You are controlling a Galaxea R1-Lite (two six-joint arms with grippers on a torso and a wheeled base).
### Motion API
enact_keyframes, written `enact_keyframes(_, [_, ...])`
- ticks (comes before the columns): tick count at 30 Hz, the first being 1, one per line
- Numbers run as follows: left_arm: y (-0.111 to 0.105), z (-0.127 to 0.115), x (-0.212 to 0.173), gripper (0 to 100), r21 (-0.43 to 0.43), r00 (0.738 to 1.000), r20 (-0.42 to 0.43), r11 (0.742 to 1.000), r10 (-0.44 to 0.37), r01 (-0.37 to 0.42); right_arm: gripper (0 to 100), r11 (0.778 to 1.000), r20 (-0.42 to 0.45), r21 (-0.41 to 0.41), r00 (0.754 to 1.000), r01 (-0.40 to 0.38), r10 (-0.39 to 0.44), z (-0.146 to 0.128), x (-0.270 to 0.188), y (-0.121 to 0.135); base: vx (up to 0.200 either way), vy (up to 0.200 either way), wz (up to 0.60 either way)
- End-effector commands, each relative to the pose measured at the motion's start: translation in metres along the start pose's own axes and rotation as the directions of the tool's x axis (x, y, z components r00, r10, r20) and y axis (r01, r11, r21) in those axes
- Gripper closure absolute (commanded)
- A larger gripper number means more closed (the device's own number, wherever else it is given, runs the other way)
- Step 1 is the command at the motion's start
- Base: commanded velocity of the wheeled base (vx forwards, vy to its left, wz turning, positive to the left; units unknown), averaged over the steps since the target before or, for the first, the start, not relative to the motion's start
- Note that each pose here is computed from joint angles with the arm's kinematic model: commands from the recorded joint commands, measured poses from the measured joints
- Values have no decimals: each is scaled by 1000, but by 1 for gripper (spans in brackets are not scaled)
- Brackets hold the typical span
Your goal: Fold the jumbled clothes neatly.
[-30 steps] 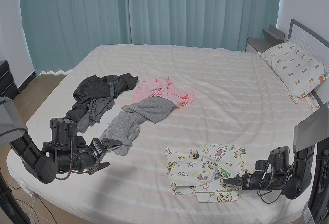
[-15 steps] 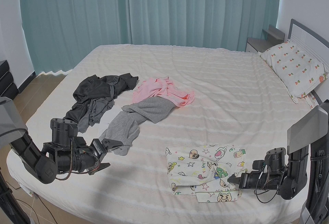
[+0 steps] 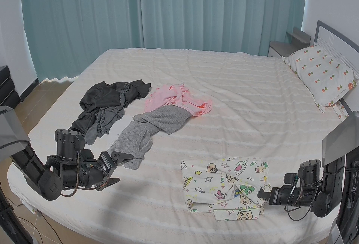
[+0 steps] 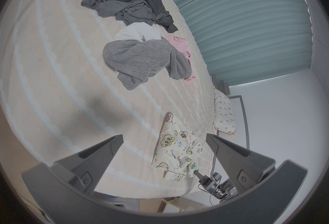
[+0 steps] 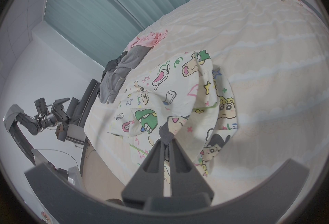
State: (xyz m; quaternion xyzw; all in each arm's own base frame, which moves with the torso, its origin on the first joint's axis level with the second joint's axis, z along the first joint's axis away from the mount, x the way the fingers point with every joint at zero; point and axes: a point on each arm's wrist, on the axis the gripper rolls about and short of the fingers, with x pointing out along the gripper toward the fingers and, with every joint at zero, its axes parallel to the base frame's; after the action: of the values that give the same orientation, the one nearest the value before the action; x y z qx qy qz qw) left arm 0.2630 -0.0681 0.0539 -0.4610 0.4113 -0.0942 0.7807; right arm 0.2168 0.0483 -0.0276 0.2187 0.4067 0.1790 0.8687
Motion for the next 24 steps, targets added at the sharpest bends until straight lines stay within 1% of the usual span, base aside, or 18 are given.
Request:
enact_keyframes(1, [1, 0, 1, 0, -3, 1000, -1, 1000, 4, -4, 100, 1000, -8, -4, 1000, 29, -29, -1, -6, -7, 0, 0, 0])
enact_keyframes(7, [1, 0, 1, 0, -3, 1000, -1, 1000, 4, -4, 100, 998, -11, -23, 998, 65, -65, 0, -10, -17, 0, 0, 0])
enact_keyframes(9, [1, 0, 1, 0, -3, 1000, -1, 1000, 4, -4, 100, 997, -7, -19, 997, 77, -77, 1, -9, -21, 0, 0, 0])
enact_keyframes(11, [1, 1, 1, 0, -4, 1000, 0, 1000, 4, -4, 100, 996, -37, -9, 995, 88, -88, -3, -7, -27, 0, 0, 0])
enact_keyframes(13, [2, 1, 2, 0, -5, 1000, -1, 1000, 7, -7, 100, 995, -59, -45, 994, 90, -93, -7, -7, -28, 0, 0, 0])
enact_keyframes(16, [2, 1, 2, 0, -5, 1000, -1, 1000, 7, -7, 100, 994, -60, -64, 993, 93, -97, -7, -7, -30, 0, 0, 0])
enact_keyframes(19, [2, 1, 2, 0, -6, 1000, -2, 1000, 8, -8, 100, 993, -30, -53, 994, 107, -108, -2, -7, -36, 0, 0, 0])
enact_keyframes(24, [2, 1, 3, 0, -4, 1000, -1, 1000, 6, -6, 100, 993, -2, -50, 995, 103, -103, 3, -7, -38, 0, 0, 0])
